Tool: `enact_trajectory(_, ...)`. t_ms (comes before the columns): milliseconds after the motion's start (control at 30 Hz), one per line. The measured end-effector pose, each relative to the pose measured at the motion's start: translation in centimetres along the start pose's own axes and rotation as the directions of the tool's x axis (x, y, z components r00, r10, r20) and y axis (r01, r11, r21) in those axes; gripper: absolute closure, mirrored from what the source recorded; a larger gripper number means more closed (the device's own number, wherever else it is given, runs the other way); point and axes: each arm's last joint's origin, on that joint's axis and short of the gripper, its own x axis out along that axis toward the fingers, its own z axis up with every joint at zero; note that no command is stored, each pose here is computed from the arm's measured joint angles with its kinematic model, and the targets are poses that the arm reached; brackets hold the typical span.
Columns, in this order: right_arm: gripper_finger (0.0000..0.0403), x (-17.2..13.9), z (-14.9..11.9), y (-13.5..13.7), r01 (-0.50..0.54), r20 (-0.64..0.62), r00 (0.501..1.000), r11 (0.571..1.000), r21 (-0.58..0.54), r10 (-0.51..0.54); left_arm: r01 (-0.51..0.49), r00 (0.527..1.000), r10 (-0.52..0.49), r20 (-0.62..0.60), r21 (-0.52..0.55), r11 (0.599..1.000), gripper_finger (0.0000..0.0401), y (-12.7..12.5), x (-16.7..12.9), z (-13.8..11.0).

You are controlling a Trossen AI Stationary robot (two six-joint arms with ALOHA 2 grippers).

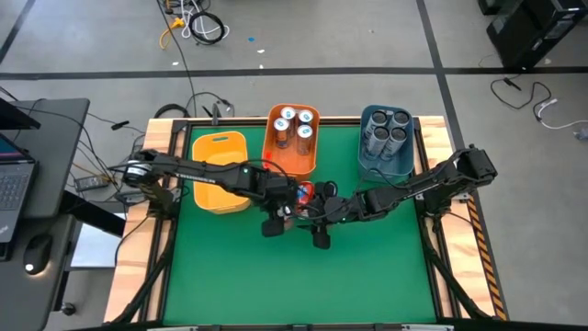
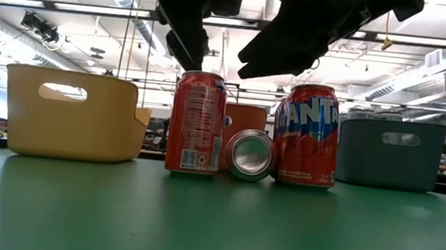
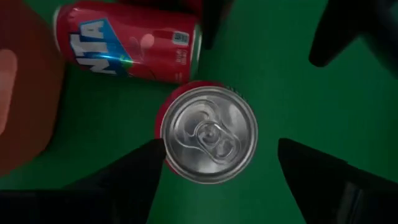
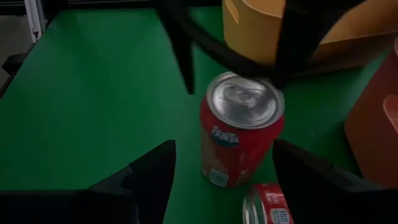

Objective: Sort soda cans
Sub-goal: Put the orange soda can into the yellow bin

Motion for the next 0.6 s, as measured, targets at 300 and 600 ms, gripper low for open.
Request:
enact_trajectory(300,0.0148,0.0,0.0,0.0,0.001,-0.003,1.0,1.0,-0.001,-0.001,-0.002,1.0,0.002,-0.002,-0.013,1.0,0.0077,0.5,1.1,0.4)
enact_trajectory(600,0.0148,0.0,-0.1,0.0,0.002,-0.008,1.0,1.0,-0.002,-0.002,0.001,0.999,-0.001,-0.035,0.001,1.0,0.0077,0.6,2.5,0.6)
